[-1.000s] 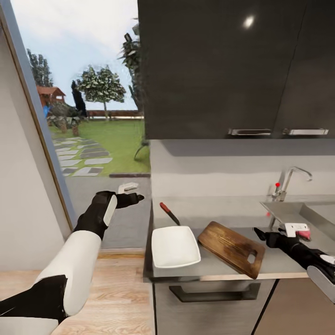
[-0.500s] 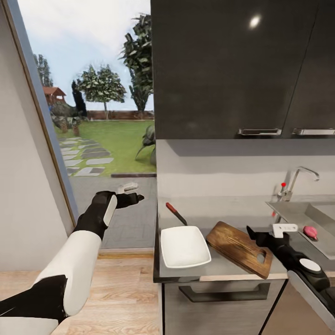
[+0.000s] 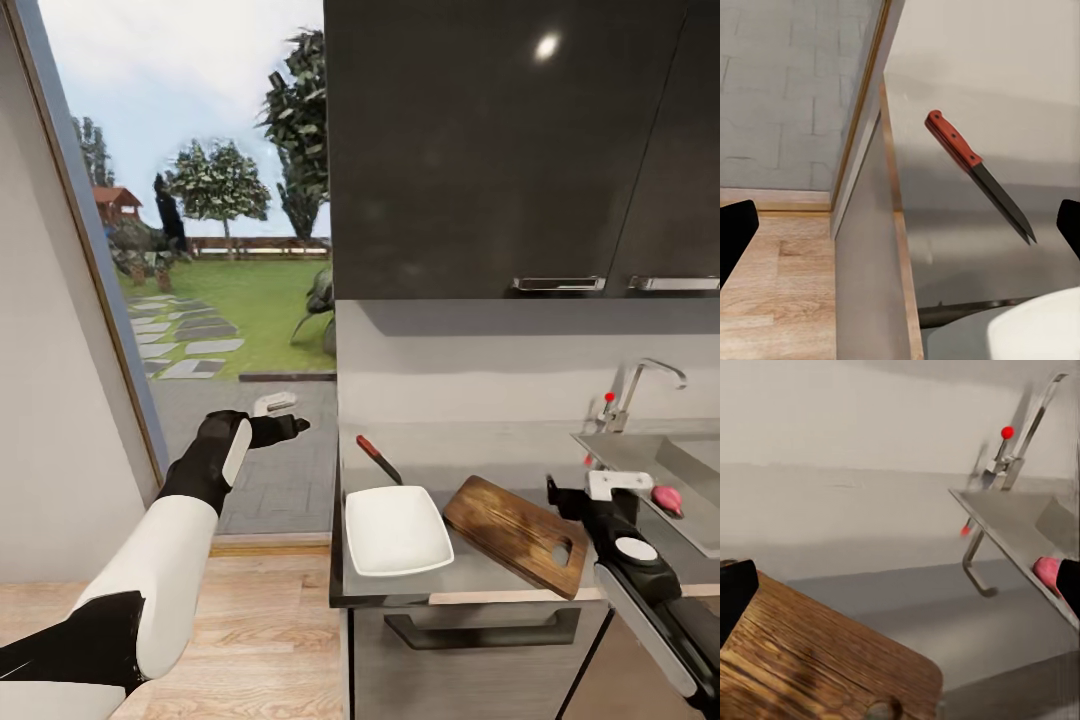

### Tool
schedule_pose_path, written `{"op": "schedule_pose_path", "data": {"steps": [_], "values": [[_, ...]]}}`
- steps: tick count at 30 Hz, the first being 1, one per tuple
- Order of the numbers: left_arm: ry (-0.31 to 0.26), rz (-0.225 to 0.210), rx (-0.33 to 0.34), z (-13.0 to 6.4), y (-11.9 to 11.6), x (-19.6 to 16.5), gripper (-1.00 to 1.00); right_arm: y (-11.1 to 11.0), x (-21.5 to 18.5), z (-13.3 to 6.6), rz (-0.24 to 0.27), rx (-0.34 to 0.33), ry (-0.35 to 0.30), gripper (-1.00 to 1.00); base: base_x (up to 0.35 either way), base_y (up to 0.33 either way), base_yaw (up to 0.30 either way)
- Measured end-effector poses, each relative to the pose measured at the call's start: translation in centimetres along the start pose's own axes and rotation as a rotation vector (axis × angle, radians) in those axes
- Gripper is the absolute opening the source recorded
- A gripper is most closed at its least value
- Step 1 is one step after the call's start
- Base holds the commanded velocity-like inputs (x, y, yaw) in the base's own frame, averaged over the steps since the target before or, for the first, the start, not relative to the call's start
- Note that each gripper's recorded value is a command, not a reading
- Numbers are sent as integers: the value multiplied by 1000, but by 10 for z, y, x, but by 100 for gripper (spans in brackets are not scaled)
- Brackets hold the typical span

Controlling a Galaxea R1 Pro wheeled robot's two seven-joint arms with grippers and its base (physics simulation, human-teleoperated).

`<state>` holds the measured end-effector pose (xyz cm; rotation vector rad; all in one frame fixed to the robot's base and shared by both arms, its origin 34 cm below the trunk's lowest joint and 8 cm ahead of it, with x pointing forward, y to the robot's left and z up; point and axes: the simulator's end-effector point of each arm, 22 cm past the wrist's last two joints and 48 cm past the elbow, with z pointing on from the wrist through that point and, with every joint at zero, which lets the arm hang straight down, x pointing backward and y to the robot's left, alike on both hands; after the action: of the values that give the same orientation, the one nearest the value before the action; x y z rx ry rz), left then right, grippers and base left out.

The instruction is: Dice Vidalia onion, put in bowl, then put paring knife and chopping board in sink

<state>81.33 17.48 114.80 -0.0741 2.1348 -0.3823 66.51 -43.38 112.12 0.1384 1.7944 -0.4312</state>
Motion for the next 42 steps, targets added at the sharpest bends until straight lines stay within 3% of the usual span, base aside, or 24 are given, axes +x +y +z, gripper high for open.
{"op": "schedule_pose_path", "data": {"steps": [3,4,11,14,17,20,42], "values": [[1,0,1,0,-1,1,100,-19,19,4,-46,36,149,100,0,0,0],[3,2,2,1,-2,1,100,-31,29,3,-69,55,245,100,0,0,0],[5,7,3,1,-4,2,100,-32,57,-6,-127,30,428,100,0,0,0],[5,7,4,1,-4,2,100,-27,63,-9,-94,-19,481,100,0,0,0],[6,7,4,1,-4,2,100,-27,64,-11,-21,-57,509,100,0,0,0],[6,8,5,1,-5,2,100,-25,64,-11,17,-78,521,100,0,0,0],[9,12,10,2,-10,4,100,-25,65,-12,25,-87,526,100,0,0,0]]}}
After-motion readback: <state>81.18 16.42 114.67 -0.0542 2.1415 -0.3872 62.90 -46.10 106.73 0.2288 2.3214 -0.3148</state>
